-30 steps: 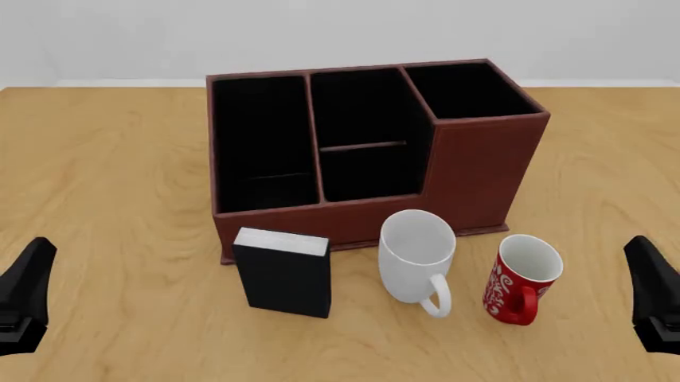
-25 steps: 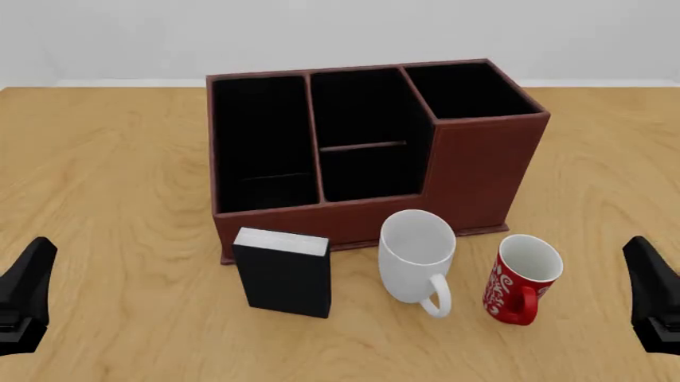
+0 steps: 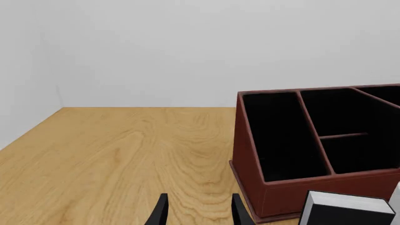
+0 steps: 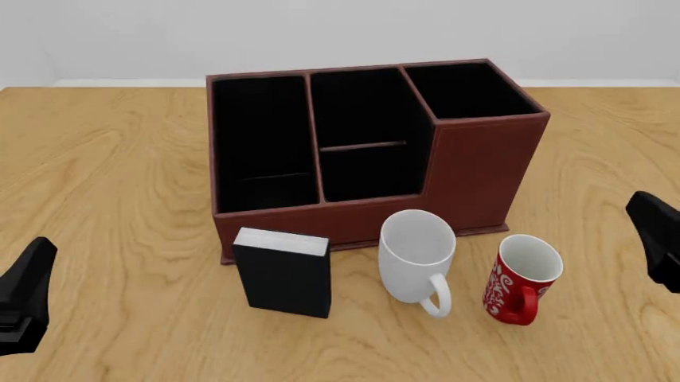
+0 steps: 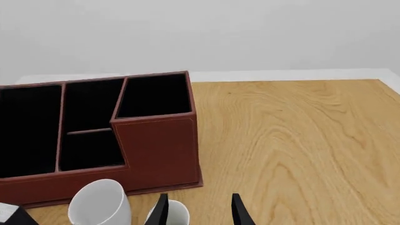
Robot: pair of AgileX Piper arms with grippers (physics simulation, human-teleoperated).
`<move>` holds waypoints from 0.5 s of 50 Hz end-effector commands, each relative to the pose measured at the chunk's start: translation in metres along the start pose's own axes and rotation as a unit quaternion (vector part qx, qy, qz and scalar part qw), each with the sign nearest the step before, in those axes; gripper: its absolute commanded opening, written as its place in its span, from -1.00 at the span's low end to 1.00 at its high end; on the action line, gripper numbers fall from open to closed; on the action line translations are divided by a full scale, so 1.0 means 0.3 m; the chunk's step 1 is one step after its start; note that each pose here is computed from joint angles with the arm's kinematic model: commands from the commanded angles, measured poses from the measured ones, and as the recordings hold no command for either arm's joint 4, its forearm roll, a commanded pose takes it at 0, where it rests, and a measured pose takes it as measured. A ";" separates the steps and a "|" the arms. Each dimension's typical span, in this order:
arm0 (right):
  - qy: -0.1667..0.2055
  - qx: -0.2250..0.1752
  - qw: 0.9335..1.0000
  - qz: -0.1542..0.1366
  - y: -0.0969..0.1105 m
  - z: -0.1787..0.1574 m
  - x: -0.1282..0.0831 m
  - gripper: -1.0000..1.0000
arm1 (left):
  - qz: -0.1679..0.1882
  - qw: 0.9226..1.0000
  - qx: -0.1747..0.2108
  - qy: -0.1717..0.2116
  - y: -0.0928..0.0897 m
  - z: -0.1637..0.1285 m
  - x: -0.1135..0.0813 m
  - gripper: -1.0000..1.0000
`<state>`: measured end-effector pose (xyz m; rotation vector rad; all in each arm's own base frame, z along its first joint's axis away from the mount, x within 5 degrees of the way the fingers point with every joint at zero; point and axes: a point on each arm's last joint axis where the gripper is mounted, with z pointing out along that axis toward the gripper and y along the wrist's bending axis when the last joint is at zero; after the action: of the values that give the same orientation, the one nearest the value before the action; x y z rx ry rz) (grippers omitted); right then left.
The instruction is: Pick up the red mug and place it to the right of the caddy.
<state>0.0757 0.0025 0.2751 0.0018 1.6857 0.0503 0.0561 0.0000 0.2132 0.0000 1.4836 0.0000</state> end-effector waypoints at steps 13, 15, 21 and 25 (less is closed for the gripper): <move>0.144 -0.057 0.987 0.042 0.052 0.093 -0.027 1.00 | 0.000 1.000 0.000 0.000 0.000 0.000 0.000 1.00; 0.156 -0.060 0.985 0.045 0.056 0.101 -0.009 1.00 | 0.000 1.000 0.000 0.000 0.000 0.000 0.000 1.00; 0.196 -0.066 0.977 0.058 0.067 0.118 0.048 1.00 | 0.000 1.000 0.000 0.000 0.000 0.000 0.000 1.00; 0.210 -0.063 0.974 0.063 0.066 0.115 0.063 1.00 | 0.000 1.000 0.000 0.000 0.000 0.000 0.000 1.00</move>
<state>0.1042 0.0190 0.2689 -0.0065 1.9990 0.2282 0.0561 0.0000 0.2132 0.0000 1.4836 0.0000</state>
